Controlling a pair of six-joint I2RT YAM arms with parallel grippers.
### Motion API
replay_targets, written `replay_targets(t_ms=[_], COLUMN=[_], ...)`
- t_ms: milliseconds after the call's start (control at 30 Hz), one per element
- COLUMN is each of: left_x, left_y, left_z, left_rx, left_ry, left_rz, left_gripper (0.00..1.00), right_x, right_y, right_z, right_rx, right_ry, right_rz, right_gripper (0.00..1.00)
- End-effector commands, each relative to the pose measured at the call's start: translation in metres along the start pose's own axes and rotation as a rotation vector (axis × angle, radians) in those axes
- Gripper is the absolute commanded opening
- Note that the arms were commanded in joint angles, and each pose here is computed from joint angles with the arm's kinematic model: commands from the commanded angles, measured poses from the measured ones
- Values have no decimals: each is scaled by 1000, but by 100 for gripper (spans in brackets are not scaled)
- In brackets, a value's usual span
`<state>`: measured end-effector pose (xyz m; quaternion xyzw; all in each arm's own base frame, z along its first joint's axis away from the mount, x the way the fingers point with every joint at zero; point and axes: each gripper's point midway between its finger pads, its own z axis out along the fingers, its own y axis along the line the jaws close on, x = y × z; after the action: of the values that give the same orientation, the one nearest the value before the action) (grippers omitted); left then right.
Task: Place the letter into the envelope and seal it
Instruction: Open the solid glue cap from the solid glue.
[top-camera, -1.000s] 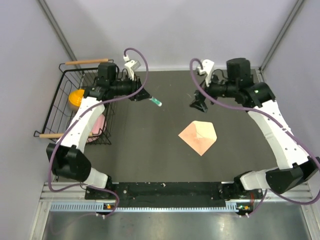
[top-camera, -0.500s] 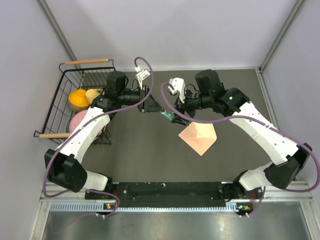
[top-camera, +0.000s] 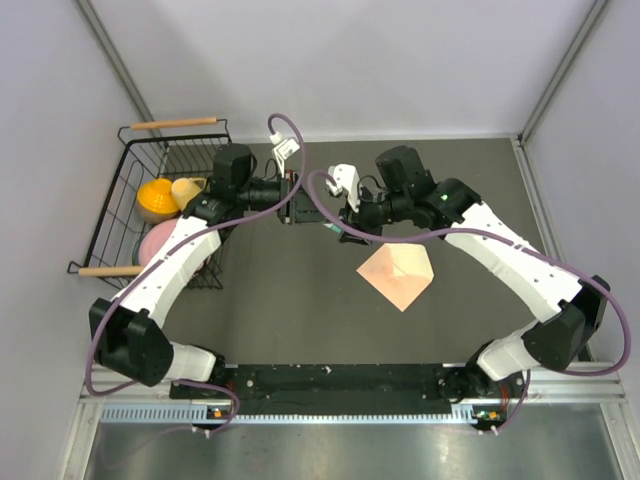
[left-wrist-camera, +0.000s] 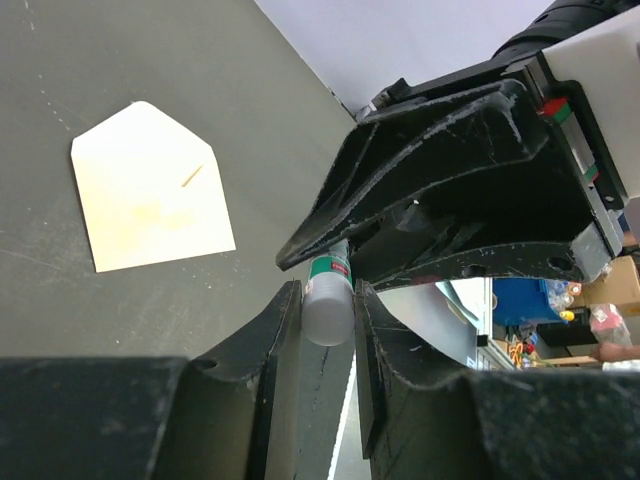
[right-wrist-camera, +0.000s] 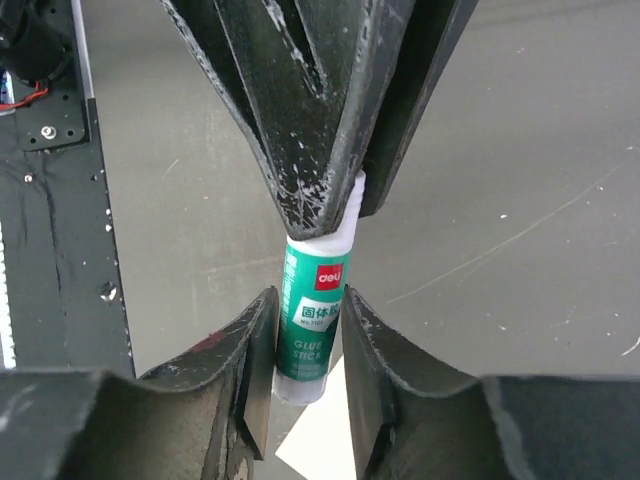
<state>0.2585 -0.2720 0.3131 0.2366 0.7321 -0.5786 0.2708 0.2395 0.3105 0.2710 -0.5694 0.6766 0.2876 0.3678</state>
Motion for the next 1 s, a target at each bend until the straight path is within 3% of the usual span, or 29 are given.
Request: replay_targets(t_ms=[0, 67, 300, 500, 633, 667, 767, 967], left_x=[-2, -2, -35, -61, -52, -55, -28, 13], left_y=[-18, -17, -9, 20, 82, 108, 172, 251], left_z=[-3, -3, -21, -39, -45, -52, -65, -70], left_rx=[41, 35, -4, -100, -334, -466, -695, -905], left_ry=[-19, -20, -109, -172, -126, -126, 1, 163], left_rz=[50, 39, 77, 111, 216, 229, 184, 126], left_gripper=[0, 0, 0, 0, 0, 0, 0, 0], right_x=[-13, -8, 27, 62, 75, 77, 81, 84], right_y=[3, 2, 10, -1, -11, -14, -14, -21], right_z=[3, 3, -1, -8, -18, -22, -23, -22], right_rx=[-10, -1, 17, 48, 70, 82, 78, 61], right_ry=[-45, -32, 26, 61, 54, 47, 37, -1], right_rz=[-36, -47, -57, 72, 169, 205, 277, 385], right_gripper=[17, 0, 0, 0, 0, 0, 0, 0])
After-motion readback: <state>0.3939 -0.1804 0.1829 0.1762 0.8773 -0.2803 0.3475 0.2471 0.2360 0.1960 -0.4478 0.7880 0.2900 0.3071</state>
